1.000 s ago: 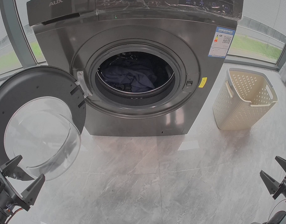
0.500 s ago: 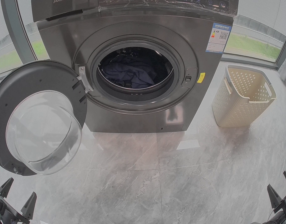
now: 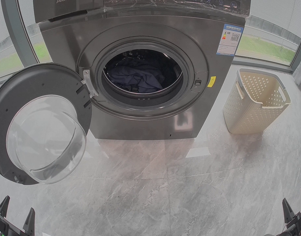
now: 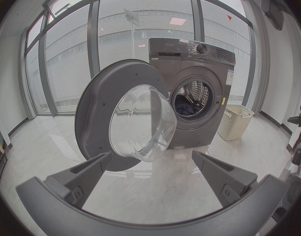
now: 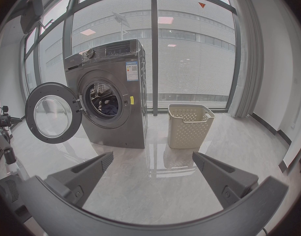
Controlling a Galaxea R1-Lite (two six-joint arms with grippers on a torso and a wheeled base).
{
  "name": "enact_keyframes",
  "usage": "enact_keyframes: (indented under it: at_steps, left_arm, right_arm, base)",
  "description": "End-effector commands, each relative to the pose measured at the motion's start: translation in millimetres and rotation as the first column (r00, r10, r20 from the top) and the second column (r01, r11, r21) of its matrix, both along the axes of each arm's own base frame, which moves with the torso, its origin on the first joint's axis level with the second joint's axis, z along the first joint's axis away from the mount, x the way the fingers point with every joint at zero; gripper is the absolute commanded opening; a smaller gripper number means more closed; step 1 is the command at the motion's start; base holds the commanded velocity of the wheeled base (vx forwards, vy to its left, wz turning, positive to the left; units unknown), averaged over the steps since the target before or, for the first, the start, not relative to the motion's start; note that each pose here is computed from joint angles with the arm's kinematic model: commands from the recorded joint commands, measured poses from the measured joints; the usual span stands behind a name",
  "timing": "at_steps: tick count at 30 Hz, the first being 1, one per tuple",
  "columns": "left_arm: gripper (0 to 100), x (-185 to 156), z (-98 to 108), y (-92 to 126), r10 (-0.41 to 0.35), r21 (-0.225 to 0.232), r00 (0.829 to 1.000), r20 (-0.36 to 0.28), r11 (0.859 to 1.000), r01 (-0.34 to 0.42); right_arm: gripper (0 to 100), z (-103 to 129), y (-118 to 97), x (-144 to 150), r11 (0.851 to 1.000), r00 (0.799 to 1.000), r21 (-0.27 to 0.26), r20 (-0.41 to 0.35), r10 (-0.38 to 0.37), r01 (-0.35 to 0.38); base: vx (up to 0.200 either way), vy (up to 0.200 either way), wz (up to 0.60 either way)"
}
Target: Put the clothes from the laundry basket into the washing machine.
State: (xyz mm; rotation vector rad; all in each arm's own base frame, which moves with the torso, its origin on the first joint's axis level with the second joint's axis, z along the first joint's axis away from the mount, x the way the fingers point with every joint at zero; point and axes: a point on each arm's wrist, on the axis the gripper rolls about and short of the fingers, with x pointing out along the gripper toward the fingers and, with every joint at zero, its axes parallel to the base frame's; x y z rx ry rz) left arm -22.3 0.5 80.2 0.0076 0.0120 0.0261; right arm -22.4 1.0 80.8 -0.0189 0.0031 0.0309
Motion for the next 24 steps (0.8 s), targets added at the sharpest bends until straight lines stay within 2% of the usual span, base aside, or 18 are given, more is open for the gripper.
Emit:
enact_keyframes:
  at_steps: [1, 5, 9, 24]
  left_arm:
    - [100, -0.4, -5.0, -0.1, 0.000, -0.011, 1.000, 0.003, 1.000, 0.000]
    - [100, -0.4, -5.0, -0.1, 0.000, -0.015, 1.000, 0.003, 1.000, 0.000]
    - [100, -0.4, -4.9, -0.1, 0.000, 0.000, 1.000, 0.004, 1.000, 0.000]
    - [100, -0.4, -4.9, -0.1, 0.000, -0.001, 1.000, 0.004, 1.000, 0.000]
  right_arm:
    - [100, -4.6, 0.1, 0.0, 1.000, 1.000, -0.001, 0.000, 0.001, -0.001]
    - [100, -4.7, 0.1, -0.3, 1.000, 1.000, 0.001, 0.003, 0.003, -0.003]
    - [100, -4.7, 0.1, -0.3, 1.000, 1.000, 0.001, 0.003, 0.003, -0.003]
    - [100, -4.7, 0.1, -0.3, 1.000, 1.000, 0.001, 0.003, 0.003, -0.003]
  base:
    - [0.000, 0.000, 0.00]
    - [0.000, 0.150, 0.00]
    - [0.000, 0.000, 0.00]
    - [0.000, 0.000, 0.00]
